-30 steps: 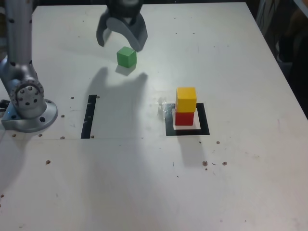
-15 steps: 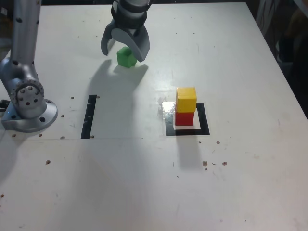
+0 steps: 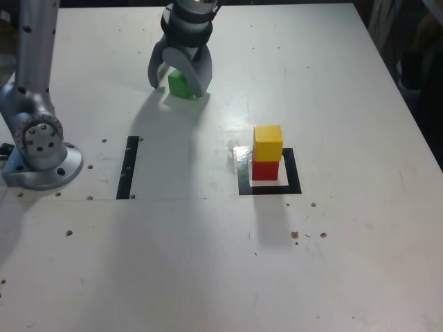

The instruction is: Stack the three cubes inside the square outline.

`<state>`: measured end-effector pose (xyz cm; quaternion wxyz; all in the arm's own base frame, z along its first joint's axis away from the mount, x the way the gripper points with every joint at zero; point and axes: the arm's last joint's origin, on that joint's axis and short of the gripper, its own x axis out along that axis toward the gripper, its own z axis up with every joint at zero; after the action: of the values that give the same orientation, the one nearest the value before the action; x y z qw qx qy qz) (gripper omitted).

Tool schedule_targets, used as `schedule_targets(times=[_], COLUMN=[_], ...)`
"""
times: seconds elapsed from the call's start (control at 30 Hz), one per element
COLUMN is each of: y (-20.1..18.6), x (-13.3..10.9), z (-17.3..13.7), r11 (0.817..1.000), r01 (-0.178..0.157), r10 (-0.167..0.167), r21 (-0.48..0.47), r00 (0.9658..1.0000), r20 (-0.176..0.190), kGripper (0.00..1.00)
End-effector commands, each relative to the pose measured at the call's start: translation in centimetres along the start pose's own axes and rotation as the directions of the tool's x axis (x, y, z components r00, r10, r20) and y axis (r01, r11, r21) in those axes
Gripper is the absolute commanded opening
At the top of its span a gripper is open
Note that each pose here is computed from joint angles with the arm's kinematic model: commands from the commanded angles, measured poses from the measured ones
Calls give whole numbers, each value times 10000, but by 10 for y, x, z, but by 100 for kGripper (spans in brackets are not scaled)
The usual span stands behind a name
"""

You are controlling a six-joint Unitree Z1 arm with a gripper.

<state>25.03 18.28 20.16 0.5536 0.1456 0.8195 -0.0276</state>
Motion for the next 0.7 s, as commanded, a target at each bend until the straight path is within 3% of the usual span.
schedule_targets(times=[0.0, 0.3, 0.67], y=[0, 1, 0], x=[-1, -2, -2], z=[0, 0, 1], r11=[10000, 9998, 9985], r01=[-33, -55, -14], r10=[33, 57, 25], r21=[-33, -170, -543], r00=[10000, 9999, 9998], r20=[58, 103, 194], kGripper=[44, 31, 23])
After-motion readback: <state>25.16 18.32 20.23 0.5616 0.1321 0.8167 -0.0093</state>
